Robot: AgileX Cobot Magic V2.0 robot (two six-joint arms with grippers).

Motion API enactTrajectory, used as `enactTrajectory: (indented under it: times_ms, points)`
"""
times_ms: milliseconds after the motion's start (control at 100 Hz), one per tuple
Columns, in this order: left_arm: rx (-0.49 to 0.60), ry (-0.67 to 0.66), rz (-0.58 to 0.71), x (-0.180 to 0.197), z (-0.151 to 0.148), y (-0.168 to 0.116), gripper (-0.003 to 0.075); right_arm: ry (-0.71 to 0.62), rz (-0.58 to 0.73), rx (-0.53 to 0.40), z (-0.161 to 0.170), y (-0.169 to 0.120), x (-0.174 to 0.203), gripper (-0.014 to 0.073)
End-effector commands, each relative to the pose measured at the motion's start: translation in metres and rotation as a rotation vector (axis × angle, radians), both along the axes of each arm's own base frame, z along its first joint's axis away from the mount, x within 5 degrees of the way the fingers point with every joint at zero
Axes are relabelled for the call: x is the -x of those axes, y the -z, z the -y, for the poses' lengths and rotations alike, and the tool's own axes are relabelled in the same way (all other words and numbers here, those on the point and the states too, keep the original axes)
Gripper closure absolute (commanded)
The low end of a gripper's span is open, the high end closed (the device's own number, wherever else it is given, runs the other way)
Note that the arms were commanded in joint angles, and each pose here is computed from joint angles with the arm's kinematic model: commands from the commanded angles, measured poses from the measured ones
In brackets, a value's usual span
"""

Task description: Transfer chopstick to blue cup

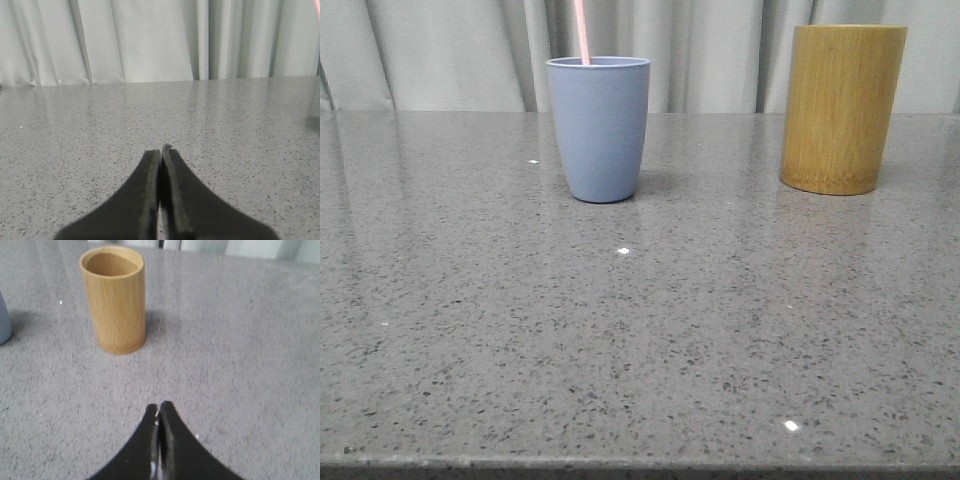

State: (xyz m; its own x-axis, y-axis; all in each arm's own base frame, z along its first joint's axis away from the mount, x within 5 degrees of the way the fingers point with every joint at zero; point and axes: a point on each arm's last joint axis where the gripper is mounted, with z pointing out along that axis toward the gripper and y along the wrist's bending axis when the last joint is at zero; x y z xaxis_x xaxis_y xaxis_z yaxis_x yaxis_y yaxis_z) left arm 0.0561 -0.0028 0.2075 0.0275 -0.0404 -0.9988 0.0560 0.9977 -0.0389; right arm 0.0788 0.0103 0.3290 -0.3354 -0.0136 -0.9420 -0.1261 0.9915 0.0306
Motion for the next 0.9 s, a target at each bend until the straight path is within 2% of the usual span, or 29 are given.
enactTrajectory:
  times_ms: [0,140,340,560,890]
  points:
    - [0.009,0.008,0.11,0.003,0.001,-0.006,0.0739,-0.022,0.21,0.005,0.0,-0.004,0.002,0.0662]
    - [0.009,0.008,0.11,0.003,0.001,-0.006,0.0739,-0.06,0.361,-0.013,-0.002,0.032,0.01,0.0662]
    - [0.009,0.008,0.11,0.003,0.001,-0.006,0.0739,-0.085,0.455,-0.033,-0.003,0.076,0.019,0.0662]
    - [0.009,0.008,0.11,0.003,0.001,-0.006,0.0739,-0.036,0.521,-0.061,0.002,0.093,0.03,0.0662]
    - [0.009,0.008,0.11,0.003,0.001,-0.006,0.0739,0.084,0.518,-0.096,0.007,0.113,0.026,0.0662]
